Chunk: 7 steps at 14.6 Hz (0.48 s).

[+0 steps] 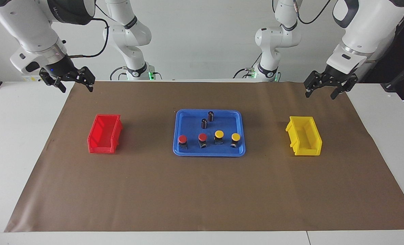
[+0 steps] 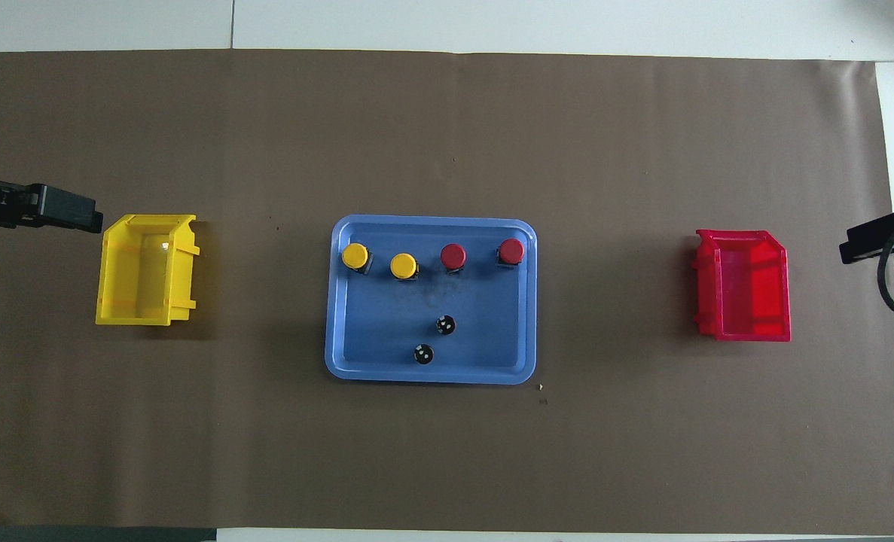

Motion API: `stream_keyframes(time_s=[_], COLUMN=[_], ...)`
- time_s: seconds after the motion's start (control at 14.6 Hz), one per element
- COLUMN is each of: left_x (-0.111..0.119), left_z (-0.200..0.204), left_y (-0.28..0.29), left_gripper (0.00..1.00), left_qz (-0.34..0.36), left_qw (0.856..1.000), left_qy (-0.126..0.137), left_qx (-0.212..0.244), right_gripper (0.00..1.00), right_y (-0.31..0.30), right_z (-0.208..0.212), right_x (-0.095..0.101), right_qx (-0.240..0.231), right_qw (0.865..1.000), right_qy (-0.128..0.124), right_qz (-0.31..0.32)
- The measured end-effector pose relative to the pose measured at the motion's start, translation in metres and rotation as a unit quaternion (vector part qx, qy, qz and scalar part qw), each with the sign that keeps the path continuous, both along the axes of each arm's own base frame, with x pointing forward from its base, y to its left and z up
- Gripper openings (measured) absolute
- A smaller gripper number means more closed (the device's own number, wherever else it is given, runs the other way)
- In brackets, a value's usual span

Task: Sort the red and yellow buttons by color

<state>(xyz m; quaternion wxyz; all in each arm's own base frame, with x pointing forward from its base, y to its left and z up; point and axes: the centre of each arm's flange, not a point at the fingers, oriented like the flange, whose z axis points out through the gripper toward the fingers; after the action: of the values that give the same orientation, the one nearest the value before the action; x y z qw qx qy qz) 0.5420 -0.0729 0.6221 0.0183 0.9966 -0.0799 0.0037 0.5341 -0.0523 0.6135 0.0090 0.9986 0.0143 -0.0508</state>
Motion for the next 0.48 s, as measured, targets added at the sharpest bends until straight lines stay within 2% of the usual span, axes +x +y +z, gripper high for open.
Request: stream_keyframes(time_s=[0.48], left_x=[-0.0002], left_z=[-0.0012], left_y=[0.0029], left_gripper=[1.0], left_qz=[0.003], left_qw=[1.0], left_qy=[0.003], left_qx=[0.0], right_gripper=[1.0], right_y=[0.0021], right_z=[0.0], right_x=[0.0002], right_qx=[0.0], right_qw=[1.0], right_qy=[0.0], right_qz=[0.002])
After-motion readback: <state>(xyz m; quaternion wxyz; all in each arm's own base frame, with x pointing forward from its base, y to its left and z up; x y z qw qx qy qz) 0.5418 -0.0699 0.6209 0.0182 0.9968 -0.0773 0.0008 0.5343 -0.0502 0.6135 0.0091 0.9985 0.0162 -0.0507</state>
